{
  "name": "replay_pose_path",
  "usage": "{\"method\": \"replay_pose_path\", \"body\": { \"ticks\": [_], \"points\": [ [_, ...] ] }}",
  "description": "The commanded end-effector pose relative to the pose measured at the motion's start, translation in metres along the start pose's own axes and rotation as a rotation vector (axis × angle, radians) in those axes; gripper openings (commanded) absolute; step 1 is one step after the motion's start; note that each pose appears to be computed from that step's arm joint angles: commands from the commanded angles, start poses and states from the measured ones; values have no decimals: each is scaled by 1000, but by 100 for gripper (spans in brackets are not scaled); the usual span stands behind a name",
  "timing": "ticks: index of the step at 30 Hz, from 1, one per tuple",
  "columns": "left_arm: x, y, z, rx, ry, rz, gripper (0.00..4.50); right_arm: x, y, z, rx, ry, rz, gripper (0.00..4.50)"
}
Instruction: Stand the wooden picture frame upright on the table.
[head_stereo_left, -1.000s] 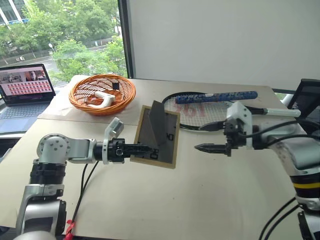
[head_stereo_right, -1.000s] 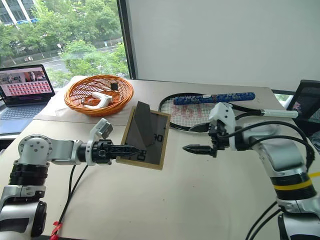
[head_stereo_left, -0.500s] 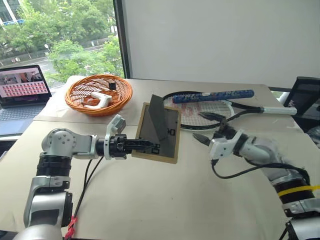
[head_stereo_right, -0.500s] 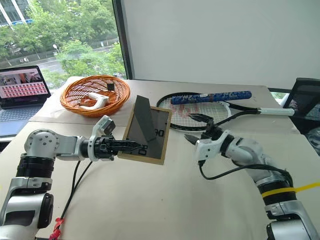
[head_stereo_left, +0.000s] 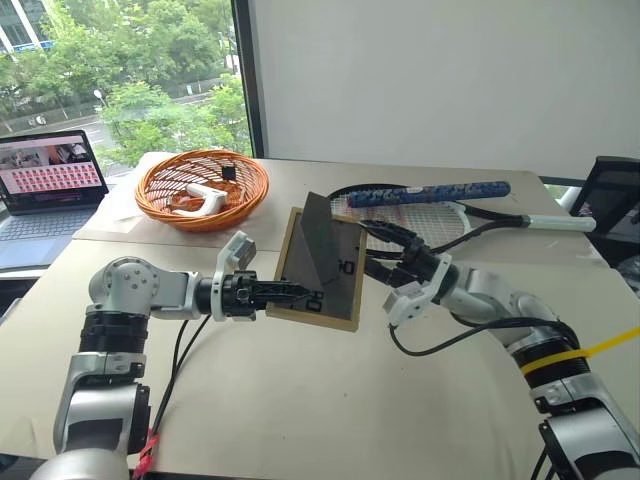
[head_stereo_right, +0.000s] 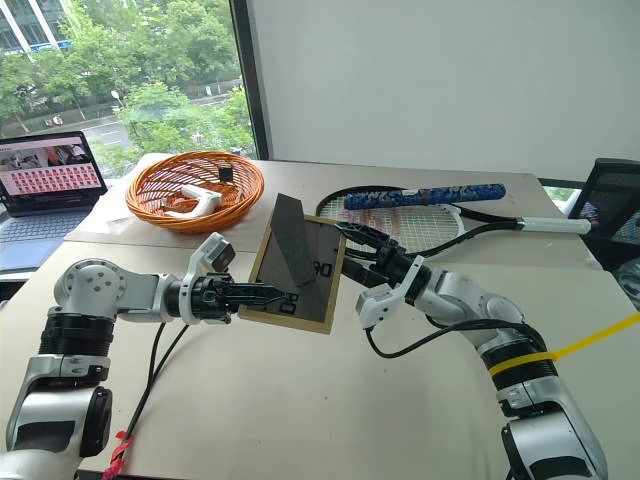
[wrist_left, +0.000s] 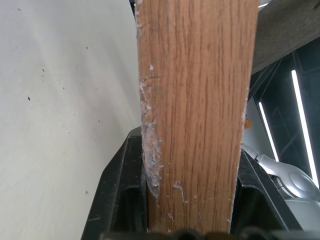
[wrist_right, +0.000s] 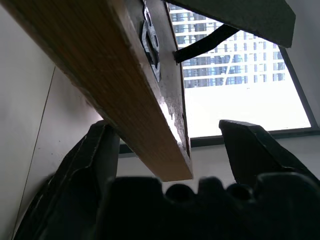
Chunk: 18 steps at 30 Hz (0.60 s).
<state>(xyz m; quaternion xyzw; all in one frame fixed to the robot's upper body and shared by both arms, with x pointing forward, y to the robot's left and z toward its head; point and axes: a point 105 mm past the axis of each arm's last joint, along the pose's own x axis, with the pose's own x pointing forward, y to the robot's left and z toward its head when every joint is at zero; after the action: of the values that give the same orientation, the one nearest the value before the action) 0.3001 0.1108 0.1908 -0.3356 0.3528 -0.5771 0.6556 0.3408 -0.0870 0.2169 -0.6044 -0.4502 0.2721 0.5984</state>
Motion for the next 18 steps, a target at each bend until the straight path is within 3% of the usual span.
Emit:
{"method": "replay_pose_path", "body": {
  "ticks": [1,3,7,9,11,15,18],
  "points": [
    [0,-5,-4,63,20,-3,118,5,-21,5,-27,-46,-77,216],
    [0,-4,-7,89,24,-2,118,6,-20,5,-25,-49,-75,164],
    [-1,-3,-7,151,17,5,118,5,-19,4,-20,-46,-71,158],
    [-6,-5,-8,187,17,-5,218,4,-19,3,-17,-41,-70,158],
    [-14,-4,-7,231,1,9,271,3,-20,1,-14,-34,-69,143],
    [-45,-7,9,425,-143,100,434,-1,-22,-10,3,6,-61,124],
    [-75,-14,20,530,-250,186,450,-4,-23,-26,71,65,-43,124]
  ]
}}
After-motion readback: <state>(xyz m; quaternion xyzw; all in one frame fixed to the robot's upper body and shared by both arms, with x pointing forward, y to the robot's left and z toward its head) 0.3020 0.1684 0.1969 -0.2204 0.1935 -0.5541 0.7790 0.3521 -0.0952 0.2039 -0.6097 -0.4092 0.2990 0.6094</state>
